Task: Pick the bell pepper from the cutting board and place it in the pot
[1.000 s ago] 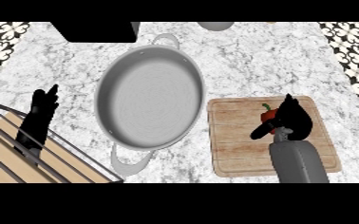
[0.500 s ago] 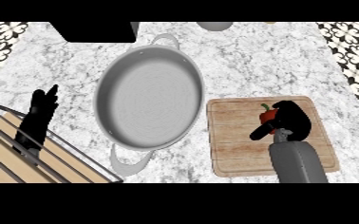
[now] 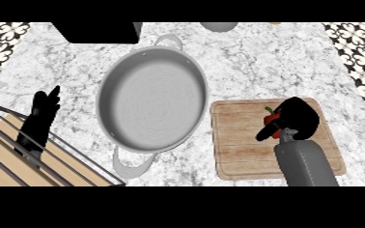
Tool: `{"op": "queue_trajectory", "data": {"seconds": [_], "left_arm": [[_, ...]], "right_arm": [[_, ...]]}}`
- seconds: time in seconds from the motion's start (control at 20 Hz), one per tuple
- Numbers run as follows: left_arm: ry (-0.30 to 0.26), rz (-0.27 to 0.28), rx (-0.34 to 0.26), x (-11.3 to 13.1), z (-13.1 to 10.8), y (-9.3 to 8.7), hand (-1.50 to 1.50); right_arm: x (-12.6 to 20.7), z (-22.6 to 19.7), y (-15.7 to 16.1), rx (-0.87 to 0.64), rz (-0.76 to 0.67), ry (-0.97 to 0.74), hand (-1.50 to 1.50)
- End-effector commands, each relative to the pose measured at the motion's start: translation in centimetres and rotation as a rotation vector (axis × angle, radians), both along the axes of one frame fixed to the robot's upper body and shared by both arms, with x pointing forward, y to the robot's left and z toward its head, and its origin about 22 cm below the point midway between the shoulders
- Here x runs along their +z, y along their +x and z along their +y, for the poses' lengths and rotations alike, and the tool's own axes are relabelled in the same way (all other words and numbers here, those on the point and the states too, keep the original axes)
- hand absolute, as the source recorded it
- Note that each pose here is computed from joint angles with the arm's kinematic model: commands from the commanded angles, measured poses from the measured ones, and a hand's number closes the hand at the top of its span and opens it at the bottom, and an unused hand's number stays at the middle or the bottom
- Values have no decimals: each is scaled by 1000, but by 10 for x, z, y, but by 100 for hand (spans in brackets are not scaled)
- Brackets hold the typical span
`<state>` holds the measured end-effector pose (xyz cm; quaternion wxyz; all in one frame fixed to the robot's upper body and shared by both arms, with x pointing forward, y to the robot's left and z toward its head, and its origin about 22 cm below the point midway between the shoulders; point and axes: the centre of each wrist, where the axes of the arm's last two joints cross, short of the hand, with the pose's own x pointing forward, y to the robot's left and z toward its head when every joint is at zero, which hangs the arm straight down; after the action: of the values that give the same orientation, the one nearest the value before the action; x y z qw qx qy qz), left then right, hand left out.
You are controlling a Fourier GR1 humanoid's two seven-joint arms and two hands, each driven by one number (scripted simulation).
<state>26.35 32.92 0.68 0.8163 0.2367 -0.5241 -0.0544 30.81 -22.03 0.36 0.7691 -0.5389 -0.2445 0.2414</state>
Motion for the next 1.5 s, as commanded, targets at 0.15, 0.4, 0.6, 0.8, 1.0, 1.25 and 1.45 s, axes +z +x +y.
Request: {"op": "queue_trajectory", "data": {"seconds": [0.15, 0.4, 0.6, 0.8, 1.0, 1.25, 1.45], "left_arm": [[15, -45, -4, 22, 6, 1, 0], [8, -33, 22, 14, 11, 2, 0], [11, -29, 26, 5, 5, -7, 0], [1, -28, 27, 10, 11, -5, 0], [12, -35, 19, 13, 18, -5, 0], [-6, -36, 8, 10, -9, -3, 0], [7, -32, 9, -5, 3, -4, 0]], "right_arm": [[21, -7, -6, 245, -51, -77, 150], [-2, 8, -54, 737, -18, -5, 150], [58, -2, -80, 759, -178, -143, 150], [103, -5, -94, 761, -435, -89, 150], [147, -2, -112, 842, -702, -79, 150], [187, 22, -136, 882, -929, 16, 150], [223, 37, -157, 901, -954, -41, 150]]}}
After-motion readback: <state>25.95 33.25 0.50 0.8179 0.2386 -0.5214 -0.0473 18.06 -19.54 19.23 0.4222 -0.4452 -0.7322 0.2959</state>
